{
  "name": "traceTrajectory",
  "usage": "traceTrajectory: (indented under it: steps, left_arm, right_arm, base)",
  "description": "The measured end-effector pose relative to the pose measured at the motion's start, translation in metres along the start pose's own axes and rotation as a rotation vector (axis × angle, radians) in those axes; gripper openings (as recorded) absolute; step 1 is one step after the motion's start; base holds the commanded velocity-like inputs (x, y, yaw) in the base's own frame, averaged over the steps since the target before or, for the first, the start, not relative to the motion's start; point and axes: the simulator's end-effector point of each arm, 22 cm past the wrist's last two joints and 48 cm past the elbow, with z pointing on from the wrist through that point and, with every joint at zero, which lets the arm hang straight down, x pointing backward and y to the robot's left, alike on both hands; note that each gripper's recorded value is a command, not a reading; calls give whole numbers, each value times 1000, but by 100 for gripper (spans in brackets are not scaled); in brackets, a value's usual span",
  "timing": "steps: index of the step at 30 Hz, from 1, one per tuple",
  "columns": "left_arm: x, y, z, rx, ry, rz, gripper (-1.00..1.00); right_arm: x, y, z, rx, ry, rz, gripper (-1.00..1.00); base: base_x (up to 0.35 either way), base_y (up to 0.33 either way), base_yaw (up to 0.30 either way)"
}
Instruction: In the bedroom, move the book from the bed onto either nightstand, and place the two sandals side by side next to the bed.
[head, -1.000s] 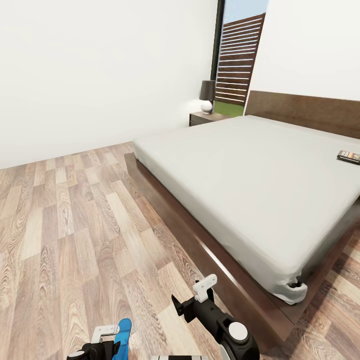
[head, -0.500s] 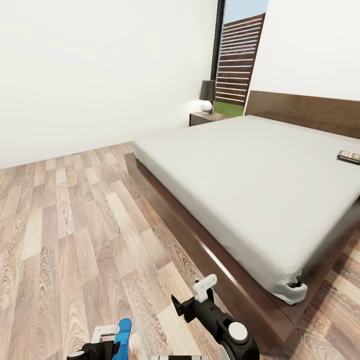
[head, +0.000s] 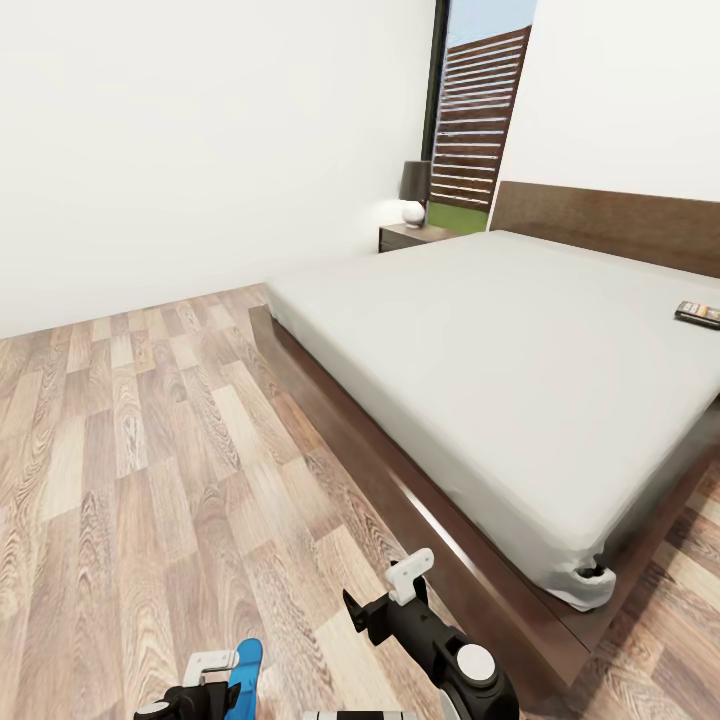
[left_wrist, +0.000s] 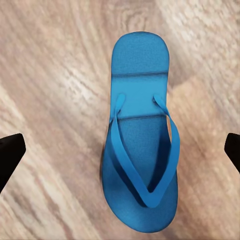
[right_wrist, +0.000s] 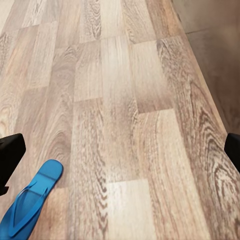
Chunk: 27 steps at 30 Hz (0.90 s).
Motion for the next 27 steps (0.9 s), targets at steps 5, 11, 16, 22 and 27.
traceTrajectory:
  steps: [5, 11, 16, 22, 27]
  left_arm:
    - [0, 0, 0, 0, 0, 0, 100]
    - [0, 0, 0, 0, 0, 0, 100]
    - [0, 0, 0, 0, 0, 0, 100]
    - [0, 0, 0, 0, 0, 0, 100]
    - [0, 0, 0, 0, 0, 0, 100]
  right_arm:
    - [0, 0, 0, 0, 0, 0, 100]
    - [0, 0, 0, 0, 0, 0, 100]
    - [0, 0, 0, 0, 0, 0, 100]
    - [0, 0, 0, 0, 0, 0, 100]
    - [0, 0, 0, 1, 0, 0, 100]
  base:
    - [3, -2, 0]
    - [1, -61, 0]
    - [0, -66, 0]
    - [0, -23, 0]
    - [0, -9, 0]
